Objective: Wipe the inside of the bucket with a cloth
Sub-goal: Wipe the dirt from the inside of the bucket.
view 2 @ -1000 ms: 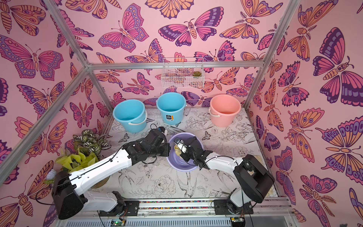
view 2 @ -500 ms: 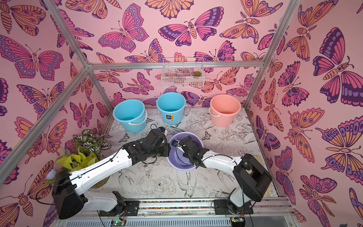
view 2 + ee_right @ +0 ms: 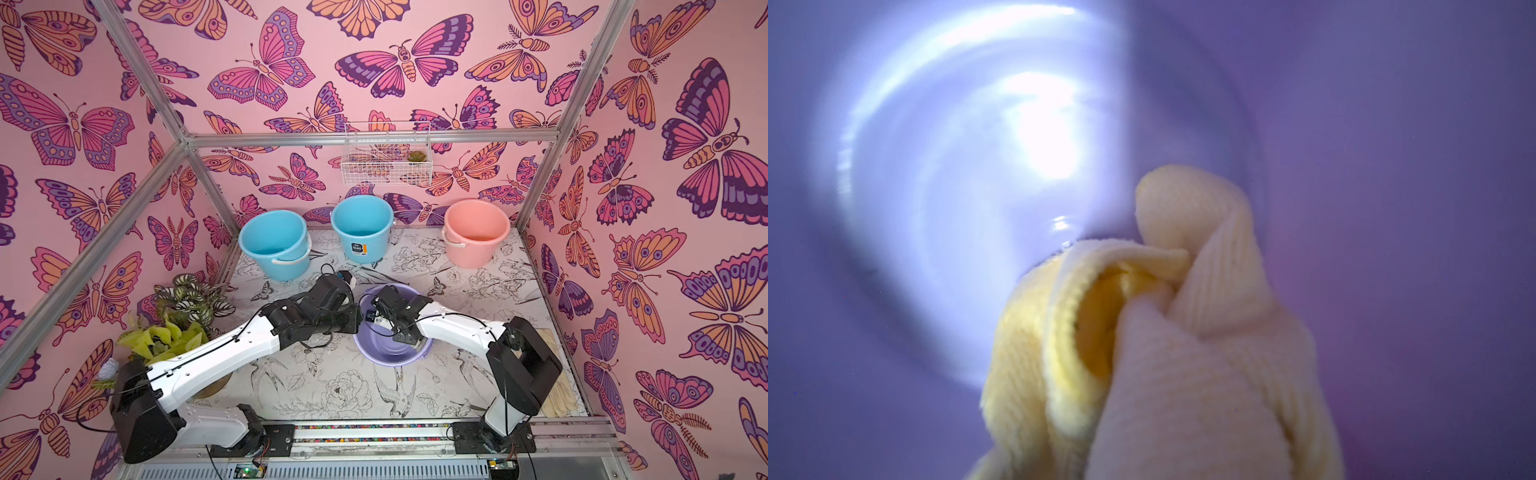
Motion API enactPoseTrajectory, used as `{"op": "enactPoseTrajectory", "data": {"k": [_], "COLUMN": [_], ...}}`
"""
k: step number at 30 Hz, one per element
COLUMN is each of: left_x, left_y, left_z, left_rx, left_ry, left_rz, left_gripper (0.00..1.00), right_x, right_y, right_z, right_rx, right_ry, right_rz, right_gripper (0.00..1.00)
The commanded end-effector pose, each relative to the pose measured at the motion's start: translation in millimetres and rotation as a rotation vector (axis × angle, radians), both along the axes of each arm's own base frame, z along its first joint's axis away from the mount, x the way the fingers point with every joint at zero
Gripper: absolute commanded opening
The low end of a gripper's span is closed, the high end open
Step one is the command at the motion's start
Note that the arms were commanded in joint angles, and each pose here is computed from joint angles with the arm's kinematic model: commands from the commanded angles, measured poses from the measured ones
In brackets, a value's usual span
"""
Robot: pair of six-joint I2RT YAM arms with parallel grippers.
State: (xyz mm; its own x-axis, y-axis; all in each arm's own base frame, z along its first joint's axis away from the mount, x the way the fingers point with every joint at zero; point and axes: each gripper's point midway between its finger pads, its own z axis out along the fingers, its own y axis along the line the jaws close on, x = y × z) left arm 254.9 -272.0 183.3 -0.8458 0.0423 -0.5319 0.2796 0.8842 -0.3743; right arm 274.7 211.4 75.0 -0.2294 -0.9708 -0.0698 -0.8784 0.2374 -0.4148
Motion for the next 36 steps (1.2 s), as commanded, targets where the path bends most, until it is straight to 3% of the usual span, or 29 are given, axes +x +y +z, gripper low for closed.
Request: {"op": "enactPoseTrajectory", "data": {"k": [1, 4, 8, 13, 25, 36], "left_x": [-3, -4, -6, -8, -10, -13], "left_y": [5, 4, 4, 5, 4, 3], "left_z": [-9, -9, -10, -10, -8, -5], "left_rx": [0.042, 0.042, 0.034, 0.038, 0.032, 0.024], "left_ry": [0.018, 0.022, 0.035, 0.051, 0.053, 0.048], "left_rz": [-0.004, -0.008, -0.007, -0.006, -0.018, -0.04], "left_gripper": [0.0, 0.0, 0.0, 0.0, 0.0, 0.0], "right_x": [-40, -46, -41, -27, 0, 8], "right_y": [0, 24, 49, 60, 39, 30], "right_z": [-10, -5, 16, 40, 125, 175], "right_rx": [0.075, 0.235, 0.434, 0.552, 0.603, 0.458], "right_ry": [0.217, 0.25, 0.202, 0.096, -0.281, -0.54], "right_rz": [-0.027, -0.023, -0.017, -0.02, 0.046, 0.295], "right_gripper": [0.0, 0.0, 0.0, 0.0, 0.0, 0.0]}}
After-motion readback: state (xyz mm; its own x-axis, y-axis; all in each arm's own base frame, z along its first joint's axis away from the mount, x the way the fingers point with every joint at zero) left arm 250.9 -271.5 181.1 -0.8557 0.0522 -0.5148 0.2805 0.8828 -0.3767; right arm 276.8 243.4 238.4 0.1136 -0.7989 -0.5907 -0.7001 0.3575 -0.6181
